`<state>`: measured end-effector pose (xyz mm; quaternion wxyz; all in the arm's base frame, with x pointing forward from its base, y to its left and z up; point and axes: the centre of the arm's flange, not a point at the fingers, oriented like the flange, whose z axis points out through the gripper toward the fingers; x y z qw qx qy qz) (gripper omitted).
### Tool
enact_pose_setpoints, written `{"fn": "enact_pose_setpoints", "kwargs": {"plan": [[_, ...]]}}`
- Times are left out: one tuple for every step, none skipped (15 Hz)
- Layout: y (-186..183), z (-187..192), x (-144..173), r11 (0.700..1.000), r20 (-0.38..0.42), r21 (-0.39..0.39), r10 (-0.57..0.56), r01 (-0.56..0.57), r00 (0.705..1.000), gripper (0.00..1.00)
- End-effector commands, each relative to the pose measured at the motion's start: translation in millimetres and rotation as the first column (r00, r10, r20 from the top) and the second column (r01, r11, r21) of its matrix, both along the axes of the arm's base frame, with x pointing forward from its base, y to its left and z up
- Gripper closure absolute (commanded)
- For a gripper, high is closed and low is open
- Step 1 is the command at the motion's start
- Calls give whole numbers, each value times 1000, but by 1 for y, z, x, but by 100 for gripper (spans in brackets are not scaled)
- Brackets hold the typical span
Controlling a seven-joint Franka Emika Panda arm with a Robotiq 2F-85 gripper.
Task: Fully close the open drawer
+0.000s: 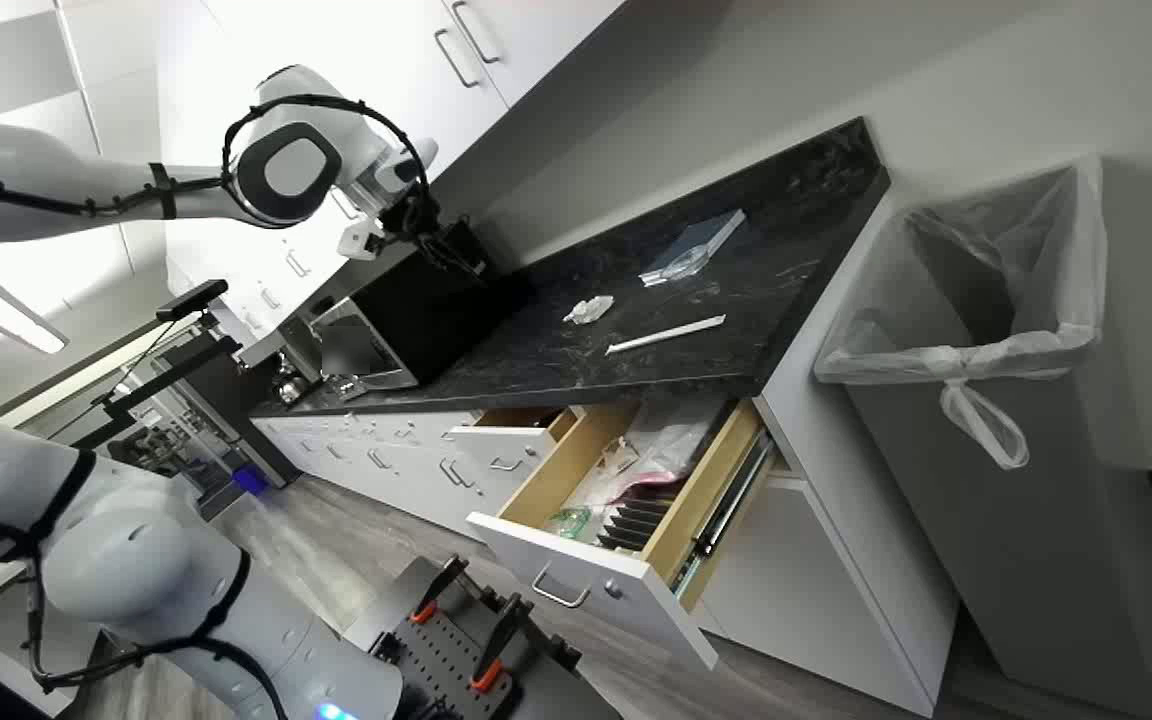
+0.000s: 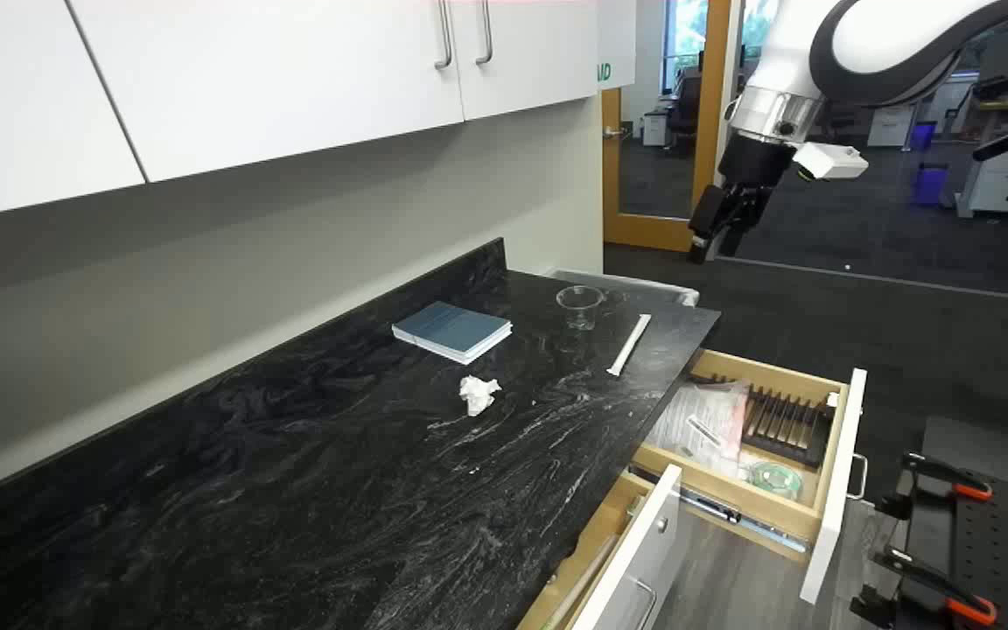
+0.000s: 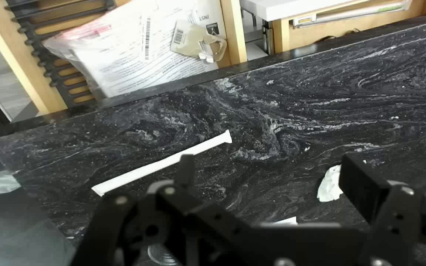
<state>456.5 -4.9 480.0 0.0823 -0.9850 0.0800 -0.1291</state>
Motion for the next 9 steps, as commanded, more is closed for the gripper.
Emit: {"fn": "enact_pose_setpoints", "kwargs": {"plan": [[0, 0, 0, 1000, 0, 0, 0, 0, 1000, 0], [0, 0, 0, 1000, 0, 0, 0, 0, 1000, 0], [0, 0, 0, 1000, 0, 0, 0, 0, 1000, 0], [0, 0, 0, 1000, 0, 0, 0, 0, 1000, 0], [0, 0, 0, 1000, 0, 0, 0, 0, 1000, 0], [1, -1, -3, 1000, 4, -4, -4, 4, 1000, 0], [0, -3, -11, 1000, 4, -14, -14, 14, 1000, 0], [-1, -6, -18, 1000, -5, -24, -20, 20, 1000, 0], [-3, -12, -31, 999, -13, -37, -40, 40, 999, 0]]}}
